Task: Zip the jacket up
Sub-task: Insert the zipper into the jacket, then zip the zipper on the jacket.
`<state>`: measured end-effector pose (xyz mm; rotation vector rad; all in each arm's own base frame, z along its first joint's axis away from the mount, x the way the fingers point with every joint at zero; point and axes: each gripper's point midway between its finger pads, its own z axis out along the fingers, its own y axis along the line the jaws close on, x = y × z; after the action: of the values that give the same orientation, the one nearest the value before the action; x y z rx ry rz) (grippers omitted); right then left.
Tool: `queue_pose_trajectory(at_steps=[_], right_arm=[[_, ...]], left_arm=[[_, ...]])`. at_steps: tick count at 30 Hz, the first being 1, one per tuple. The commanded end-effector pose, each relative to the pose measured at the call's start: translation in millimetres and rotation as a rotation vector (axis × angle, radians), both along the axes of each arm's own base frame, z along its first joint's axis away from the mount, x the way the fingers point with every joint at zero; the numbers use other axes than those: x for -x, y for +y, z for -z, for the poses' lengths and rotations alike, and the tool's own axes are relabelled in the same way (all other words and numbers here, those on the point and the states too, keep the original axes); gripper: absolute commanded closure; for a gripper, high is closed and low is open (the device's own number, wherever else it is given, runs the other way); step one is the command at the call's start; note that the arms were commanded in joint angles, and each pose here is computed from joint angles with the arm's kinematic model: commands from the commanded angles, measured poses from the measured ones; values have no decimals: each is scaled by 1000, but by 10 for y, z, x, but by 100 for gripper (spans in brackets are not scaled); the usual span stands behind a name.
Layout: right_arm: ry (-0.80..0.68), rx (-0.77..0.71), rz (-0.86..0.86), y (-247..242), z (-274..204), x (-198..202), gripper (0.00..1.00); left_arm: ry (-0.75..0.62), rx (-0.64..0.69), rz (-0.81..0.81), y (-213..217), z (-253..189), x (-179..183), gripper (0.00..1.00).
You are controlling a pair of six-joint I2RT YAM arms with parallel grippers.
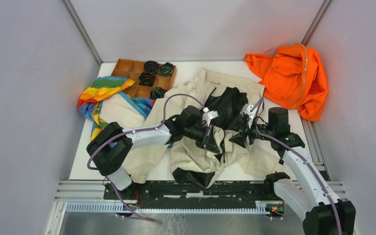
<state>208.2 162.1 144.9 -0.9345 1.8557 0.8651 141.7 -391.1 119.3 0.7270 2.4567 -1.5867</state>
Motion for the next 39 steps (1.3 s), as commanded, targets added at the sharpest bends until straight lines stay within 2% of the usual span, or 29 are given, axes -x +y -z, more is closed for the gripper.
queue_pose_trajectory(at_steps=[1, 5, 11, 12, 17, 21, 25, 29, 39], right_arm=[[-184, 142, -153, -103, -194, 85, 34], [-365, 186, -315, -89, -319, 239, 26], [-640, 231, -476, -63, -330, 395, 3], [-697, 233, -512, -48, -319, 432, 2], [-901, 180, -669, 63, -233, 685, 2], [-946, 184, -728, 92, -162, 724, 2], [-1054, 209, -788, 106, -69, 768, 5], [-1165, 200, -756, 154, -81, 722, 3], [-1252, 136, -710, 266, -23, 743, 3]], left_arm=[[27, 29, 37, -45, -135, 78, 98], [28, 38, 44, -49, -171, 87, 98], [32, 45, 51, -48, -182, 107, 98], [33, 48, 53, -51, -190, 108, 98], [39, 59, 63, -62, -224, 121, 98], [42, 65, 65, -57, -231, 124, 98], [51, 74, 69, -59, -244, 143, 98], [58, 80, 76, -54, -257, 162, 98], [71, 94, 85, -53, -287, 189, 98]])
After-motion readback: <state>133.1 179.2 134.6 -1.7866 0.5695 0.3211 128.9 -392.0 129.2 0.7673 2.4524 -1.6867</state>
